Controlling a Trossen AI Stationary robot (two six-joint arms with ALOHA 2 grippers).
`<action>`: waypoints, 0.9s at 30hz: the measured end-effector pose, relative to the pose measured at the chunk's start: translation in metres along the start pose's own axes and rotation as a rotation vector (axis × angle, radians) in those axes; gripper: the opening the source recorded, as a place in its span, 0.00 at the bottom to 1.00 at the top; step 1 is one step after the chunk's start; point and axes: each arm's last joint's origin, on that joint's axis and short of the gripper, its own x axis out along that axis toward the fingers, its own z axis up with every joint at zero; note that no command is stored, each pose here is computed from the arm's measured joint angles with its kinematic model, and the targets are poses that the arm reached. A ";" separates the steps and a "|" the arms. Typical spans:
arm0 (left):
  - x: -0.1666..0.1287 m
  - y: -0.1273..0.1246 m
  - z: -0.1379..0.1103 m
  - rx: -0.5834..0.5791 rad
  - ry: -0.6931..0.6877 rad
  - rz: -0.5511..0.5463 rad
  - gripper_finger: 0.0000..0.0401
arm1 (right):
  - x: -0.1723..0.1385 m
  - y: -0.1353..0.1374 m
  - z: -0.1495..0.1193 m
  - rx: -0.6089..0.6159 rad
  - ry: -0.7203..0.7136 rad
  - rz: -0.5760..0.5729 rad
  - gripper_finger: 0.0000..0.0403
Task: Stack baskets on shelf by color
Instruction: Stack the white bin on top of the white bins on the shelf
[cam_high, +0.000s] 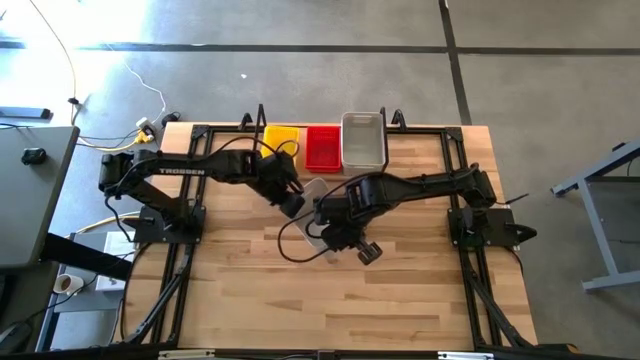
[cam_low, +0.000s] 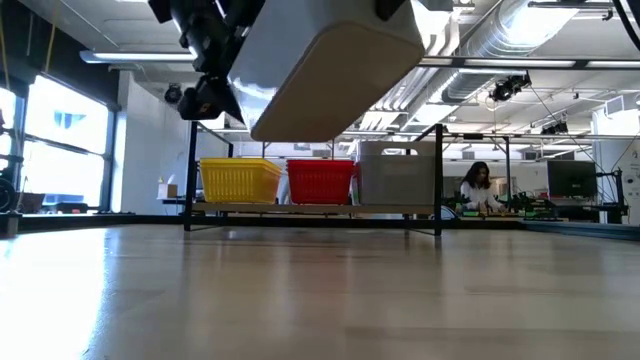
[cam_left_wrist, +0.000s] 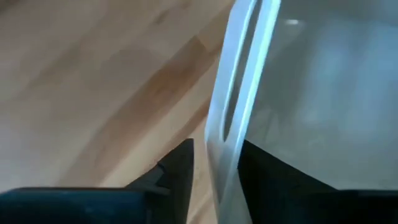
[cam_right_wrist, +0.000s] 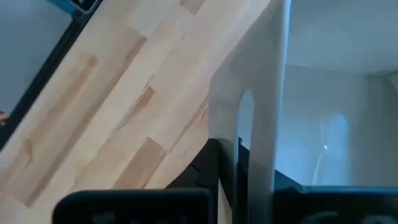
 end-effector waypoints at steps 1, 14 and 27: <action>-0.001 0.001 0.002 0.023 -0.013 -0.005 0.29 | 0.000 -0.001 0.000 0.018 -0.003 -0.001 0.01; -0.039 -0.004 0.047 0.293 -0.216 -0.077 0.35 | -0.004 -0.005 -0.002 0.350 -0.031 0.058 0.00; -0.078 -0.011 0.072 0.552 -0.366 -0.054 0.35 | -0.003 -0.007 -0.002 0.628 0.000 -0.167 0.00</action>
